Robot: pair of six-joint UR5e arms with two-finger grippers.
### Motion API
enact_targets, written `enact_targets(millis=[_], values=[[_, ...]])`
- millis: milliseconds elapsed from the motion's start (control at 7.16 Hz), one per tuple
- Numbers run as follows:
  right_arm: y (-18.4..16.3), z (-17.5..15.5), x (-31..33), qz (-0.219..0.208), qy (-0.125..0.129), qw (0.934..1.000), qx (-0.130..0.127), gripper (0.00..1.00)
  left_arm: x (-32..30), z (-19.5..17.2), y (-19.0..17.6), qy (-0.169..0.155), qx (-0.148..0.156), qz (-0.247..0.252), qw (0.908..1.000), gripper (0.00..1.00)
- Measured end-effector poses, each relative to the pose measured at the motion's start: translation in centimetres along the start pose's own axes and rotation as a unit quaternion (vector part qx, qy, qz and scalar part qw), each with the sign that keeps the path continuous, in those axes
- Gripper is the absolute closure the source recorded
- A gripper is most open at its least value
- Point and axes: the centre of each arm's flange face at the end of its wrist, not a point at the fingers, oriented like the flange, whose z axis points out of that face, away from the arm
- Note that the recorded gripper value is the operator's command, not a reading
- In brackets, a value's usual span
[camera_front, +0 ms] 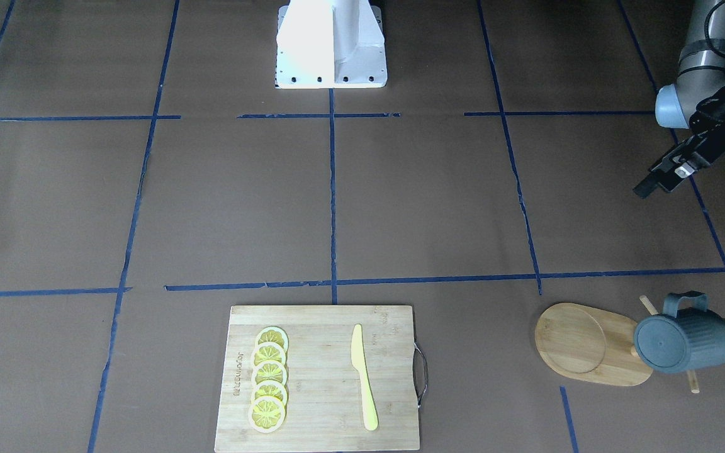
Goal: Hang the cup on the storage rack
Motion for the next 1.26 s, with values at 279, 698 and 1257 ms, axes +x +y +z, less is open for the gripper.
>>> enact_targets(millis=[279, 698, 1257], values=[[0.0, 0.0, 0.0, 0.000, -0.001, 1.0000, 0.000, 0.00, 0.2, -1.9, -3.0, -0.084, -0.018, 0.153, 0.9845, 0.00], [0.0, 0.1, -0.2, -0.001, -0.001, 1.0000, -0.001, 0.00, -1.2, -3.4, -6.9, -0.177, -0.035, 0.347, 0.9203, 0.00], [0.0, 0.2, -0.4, -0.001, -0.003, 1.0000, -0.002, 0.00, -4.4, -7.0, -11.8, -0.296, -0.051, 0.493, 0.8161, 0.00]])
